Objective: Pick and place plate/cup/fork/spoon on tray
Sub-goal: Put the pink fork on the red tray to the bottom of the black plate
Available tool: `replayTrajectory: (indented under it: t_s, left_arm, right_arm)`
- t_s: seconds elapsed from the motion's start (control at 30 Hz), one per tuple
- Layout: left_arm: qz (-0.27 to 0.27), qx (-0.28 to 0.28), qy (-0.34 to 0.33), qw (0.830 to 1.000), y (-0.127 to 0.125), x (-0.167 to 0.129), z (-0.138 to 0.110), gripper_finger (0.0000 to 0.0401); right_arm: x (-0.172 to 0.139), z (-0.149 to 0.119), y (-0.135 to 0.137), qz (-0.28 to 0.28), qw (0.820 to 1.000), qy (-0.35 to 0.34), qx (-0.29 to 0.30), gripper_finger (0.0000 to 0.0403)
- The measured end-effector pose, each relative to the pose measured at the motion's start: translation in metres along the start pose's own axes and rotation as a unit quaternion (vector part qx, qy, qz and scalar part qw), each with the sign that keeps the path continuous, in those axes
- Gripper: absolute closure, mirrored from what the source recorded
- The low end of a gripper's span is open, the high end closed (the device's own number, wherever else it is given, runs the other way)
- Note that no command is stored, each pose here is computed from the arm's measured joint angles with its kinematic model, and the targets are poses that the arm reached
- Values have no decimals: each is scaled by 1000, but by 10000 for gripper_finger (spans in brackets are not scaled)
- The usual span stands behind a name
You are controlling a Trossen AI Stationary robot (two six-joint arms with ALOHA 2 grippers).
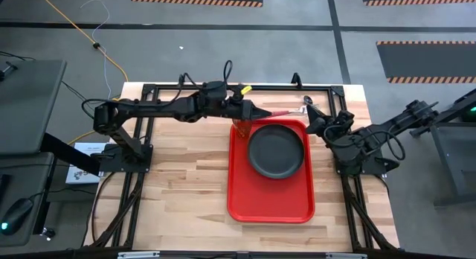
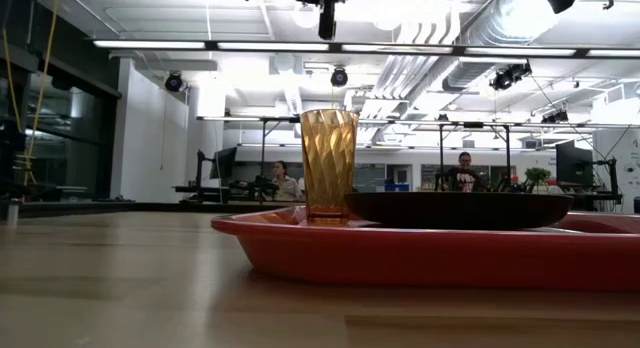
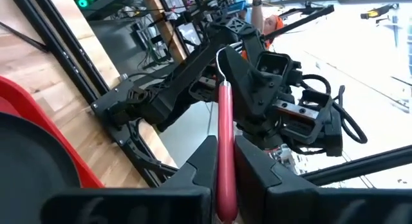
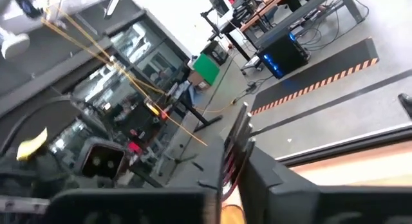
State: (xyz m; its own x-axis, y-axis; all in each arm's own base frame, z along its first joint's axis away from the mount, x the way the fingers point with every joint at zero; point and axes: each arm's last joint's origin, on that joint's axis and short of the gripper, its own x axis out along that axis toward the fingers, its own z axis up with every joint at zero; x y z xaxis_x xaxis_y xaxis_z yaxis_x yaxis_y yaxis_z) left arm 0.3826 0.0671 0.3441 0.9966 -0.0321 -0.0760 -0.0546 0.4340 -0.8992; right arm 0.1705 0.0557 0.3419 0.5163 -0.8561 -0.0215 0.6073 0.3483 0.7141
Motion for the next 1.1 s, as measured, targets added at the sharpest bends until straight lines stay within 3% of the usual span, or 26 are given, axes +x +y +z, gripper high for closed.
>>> replayTrajectory:
  t_s: [0.37,0.47,0.6,0.8,0.9,1.1]
  left_arm:
    - [29,9,4,1000,16,-6,18,379]
    - [54,20,27,998,17,-15,20,379]
    - [100,43,75,991,7,-35,10,379]
    - [145,55,150,976,-14,-51,-36,379]
    - [141,17,170,975,-12,-46,-73,379]
    - [52,-104,120,986,-4,-35,-144,379]
  right_arm:
    - [-9,40,-10,20,998,11,-59,185]
    - [-13,54,-15,31,997,18,-65,156]
    - [-16,70,-23,43,996,26,-71,149]
    - [-16,85,-36,42,995,23,-84,148]
    - [-16,90,-43,42,995,24,-89,148]
    - [-15,94,-56,50,994,37,-91,148]
